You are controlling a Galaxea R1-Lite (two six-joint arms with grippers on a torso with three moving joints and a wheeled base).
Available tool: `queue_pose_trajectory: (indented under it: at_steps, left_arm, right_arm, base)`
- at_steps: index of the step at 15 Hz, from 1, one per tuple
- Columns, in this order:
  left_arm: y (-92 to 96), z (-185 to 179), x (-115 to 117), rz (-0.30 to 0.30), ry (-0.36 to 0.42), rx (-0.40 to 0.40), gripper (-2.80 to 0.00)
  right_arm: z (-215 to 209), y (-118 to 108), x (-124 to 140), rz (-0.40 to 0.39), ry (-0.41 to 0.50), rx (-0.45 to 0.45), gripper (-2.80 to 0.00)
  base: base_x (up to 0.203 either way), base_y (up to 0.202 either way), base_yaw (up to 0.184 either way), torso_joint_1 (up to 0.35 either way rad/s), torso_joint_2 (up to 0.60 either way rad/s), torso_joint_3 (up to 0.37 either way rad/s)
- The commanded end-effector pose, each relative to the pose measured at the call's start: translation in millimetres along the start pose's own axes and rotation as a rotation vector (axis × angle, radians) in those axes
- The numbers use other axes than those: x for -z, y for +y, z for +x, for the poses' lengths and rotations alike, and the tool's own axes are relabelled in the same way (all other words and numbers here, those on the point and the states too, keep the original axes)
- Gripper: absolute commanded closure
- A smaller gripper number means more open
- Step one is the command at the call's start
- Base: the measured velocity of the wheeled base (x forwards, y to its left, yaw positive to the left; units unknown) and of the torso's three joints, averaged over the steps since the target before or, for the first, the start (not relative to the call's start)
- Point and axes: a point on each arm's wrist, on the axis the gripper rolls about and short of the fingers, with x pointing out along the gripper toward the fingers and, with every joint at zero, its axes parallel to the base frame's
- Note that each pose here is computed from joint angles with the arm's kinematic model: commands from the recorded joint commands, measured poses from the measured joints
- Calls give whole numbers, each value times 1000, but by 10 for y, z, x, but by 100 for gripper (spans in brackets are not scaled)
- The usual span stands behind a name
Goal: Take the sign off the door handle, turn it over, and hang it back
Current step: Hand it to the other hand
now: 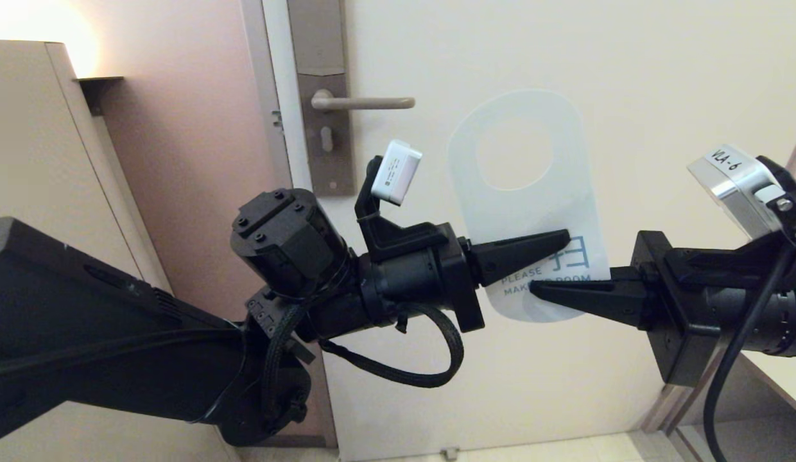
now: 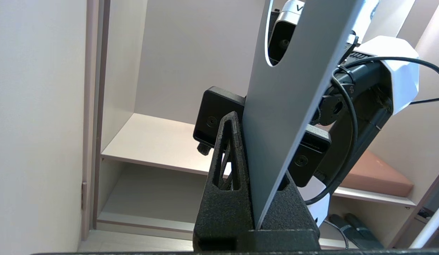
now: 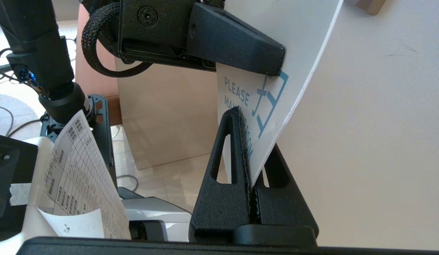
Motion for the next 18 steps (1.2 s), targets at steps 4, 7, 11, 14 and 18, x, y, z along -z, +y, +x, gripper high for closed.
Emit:
queue_pose_trajectory:
  at_steps: [4, 7, 11, 14, 18]
  left_arm:
    - [1, 3, 5, -1, 0, 6, 0]
    - [4, 4, 11, 2, 2, 5, -280]
    - [12, -3, 21, 2, 2, 0, -280]
    - [32, -79, 76, -15, 19, -26, -280]
    - [111, -270, 60, -4, 10, -75, -280]
  right_arm:
    - [1, 1, 2, -4, -2, -4, 0]
    - [1, 1, 2, -3, -2, -4, 0]
    - [4, -1, 4, -3, -1, -4, 0]
    - [4, -2, 0, -4, -2, -4, 0]
    - [4, -2, -1, -5, -3, -4, 0]
  base:
    - [0, 0, 0, 0, 0, 0]
    - [0, 0, 0, 0, 0, 0]
    - [0, 0, 0, 0, 0, 0]
    - [0, 0, 0, 0, 0, 0]
    - [0, 0, 0, 0, 0, 0]
